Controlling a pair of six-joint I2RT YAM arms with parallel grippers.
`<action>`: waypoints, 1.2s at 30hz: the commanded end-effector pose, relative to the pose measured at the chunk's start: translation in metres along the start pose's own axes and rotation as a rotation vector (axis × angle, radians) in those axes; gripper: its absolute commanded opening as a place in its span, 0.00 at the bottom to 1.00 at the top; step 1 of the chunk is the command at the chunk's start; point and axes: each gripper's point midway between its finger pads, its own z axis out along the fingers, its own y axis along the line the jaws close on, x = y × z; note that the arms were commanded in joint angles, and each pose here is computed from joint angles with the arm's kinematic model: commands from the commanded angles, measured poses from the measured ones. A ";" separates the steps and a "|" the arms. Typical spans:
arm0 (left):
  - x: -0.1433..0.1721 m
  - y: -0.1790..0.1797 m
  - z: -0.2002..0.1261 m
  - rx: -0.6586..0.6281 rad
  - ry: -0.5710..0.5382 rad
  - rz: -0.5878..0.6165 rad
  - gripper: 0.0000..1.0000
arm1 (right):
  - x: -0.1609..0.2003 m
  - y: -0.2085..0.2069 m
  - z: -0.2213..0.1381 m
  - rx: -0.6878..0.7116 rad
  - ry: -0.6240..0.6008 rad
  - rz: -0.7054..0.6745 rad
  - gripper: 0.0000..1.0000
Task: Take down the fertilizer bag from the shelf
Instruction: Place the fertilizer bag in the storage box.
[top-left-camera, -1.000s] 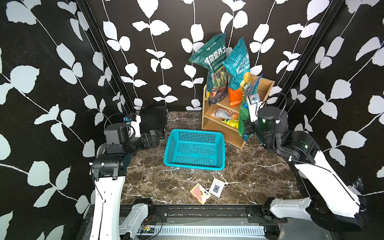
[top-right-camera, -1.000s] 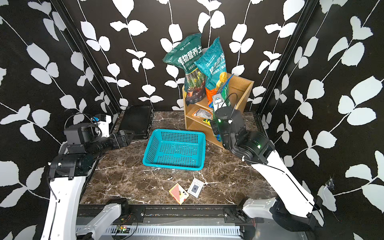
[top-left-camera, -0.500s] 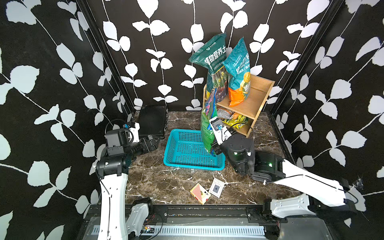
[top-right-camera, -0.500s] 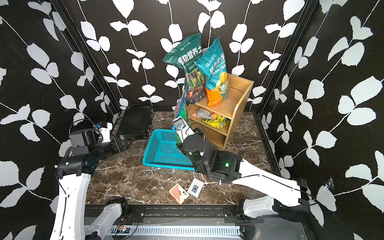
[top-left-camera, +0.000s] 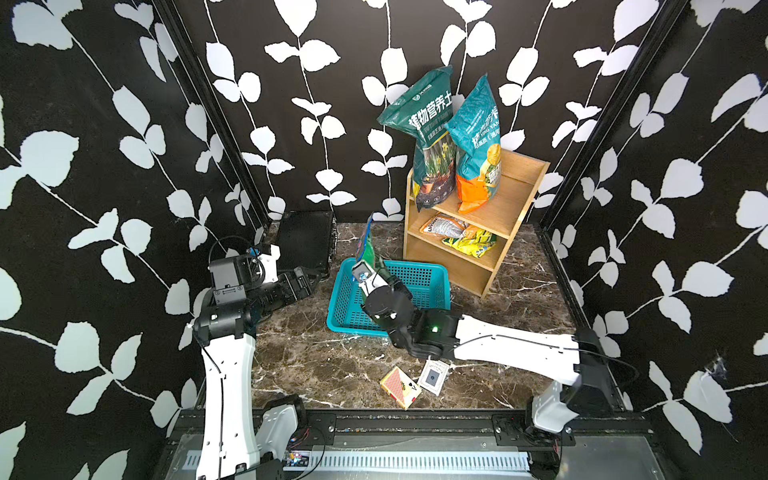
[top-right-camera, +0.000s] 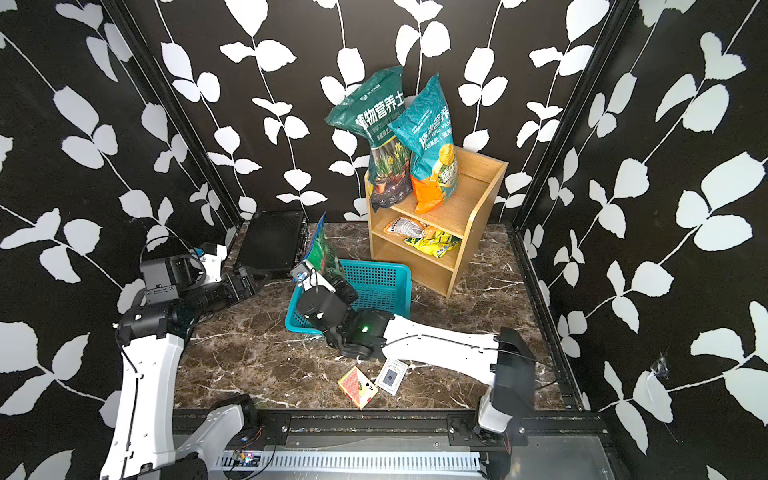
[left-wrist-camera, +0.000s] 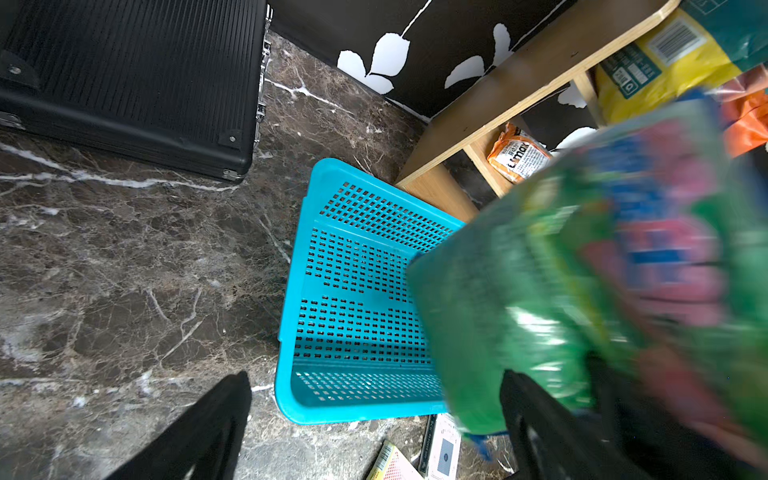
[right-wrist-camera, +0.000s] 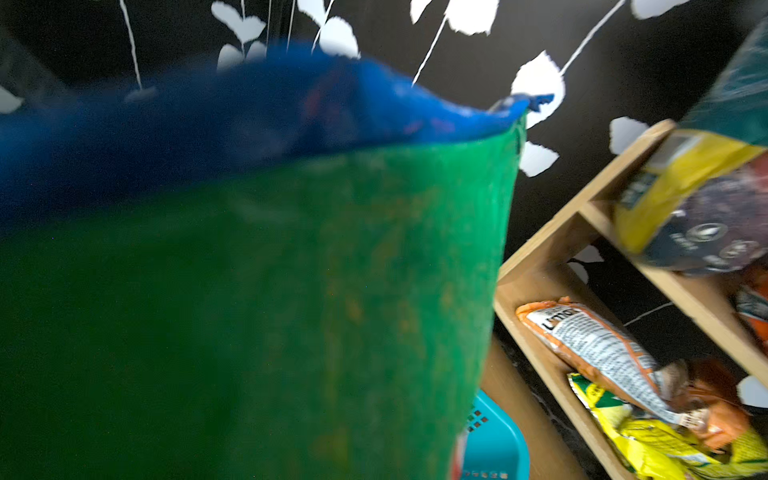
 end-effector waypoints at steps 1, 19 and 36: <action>-0.004 -0.002 -0.008 -0.014 -0.034 0.021 0.95 | -0.081 -0.027 -0.019 0.039 -0.219 0.253 0.00; -0.005 0.001 -0.011 -0.037 -0.051 0.023 0.96 | -0.067 0.010 0.026 0.093 -0.221 0.250 0.00; -0.006 0.001 -0.011 -0.038 -0.050 0.024 0.97 | -0.045 0.018 0.072 0.207 -0.210 0.242 0.00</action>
